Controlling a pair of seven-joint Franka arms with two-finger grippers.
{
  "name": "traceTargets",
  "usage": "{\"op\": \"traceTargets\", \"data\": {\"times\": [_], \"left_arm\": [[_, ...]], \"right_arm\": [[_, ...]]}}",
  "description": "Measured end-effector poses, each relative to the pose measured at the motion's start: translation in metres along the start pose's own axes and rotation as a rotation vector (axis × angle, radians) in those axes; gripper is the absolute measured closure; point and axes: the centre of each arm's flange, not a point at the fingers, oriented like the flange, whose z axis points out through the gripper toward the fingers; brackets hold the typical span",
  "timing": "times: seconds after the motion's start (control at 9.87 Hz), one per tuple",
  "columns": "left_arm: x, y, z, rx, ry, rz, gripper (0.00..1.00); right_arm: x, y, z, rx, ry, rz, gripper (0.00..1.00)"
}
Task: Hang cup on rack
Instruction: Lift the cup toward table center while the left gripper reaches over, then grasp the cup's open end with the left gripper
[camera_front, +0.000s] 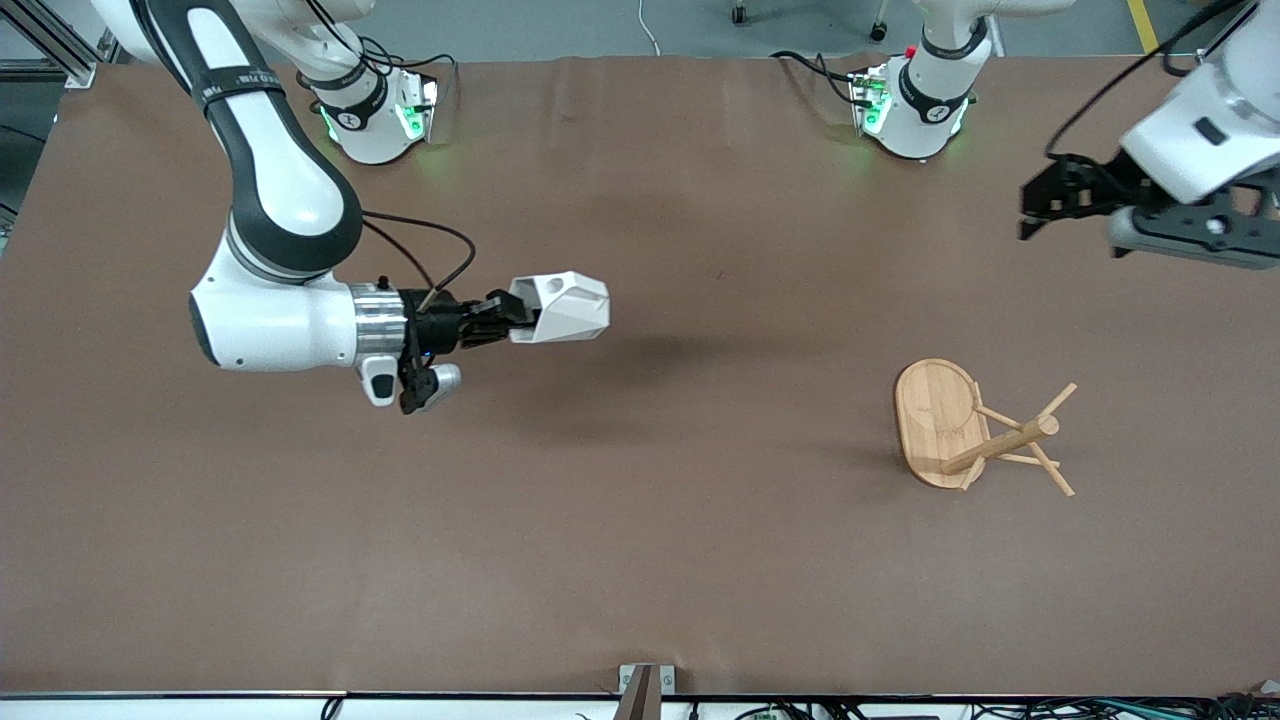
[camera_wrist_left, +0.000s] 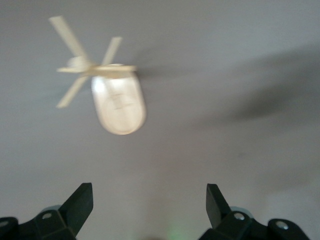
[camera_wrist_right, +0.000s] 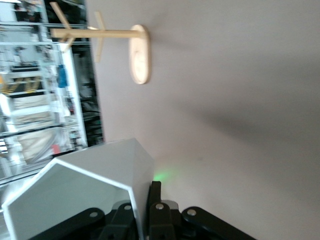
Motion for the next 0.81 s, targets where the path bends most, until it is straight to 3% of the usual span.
{"op": "traceTargets", "data": {"times": [0.3, 0.61, 0.81], "left_arm": [[-0.001, 0.14, 0.01, -0.059, 0.063, 0.247, 0.0], [0.002, 0.233, 0.035, -0.146, 0.135, 0.429, 0.0], [0.019, 0.236, 0.049, -0.16, 0.191, 0.58, 0.0]], "right_arm": [[0.008, -0.036, 0.039, 0.172, 0.082, 0.052, 0.93], [0.002, -0.06, 0.074, 0.209, 0.064, 0.075, 0.93], [-0.002, -0.073, 0.081, 0.22, 0.047, 0.109, 0.93]]}}
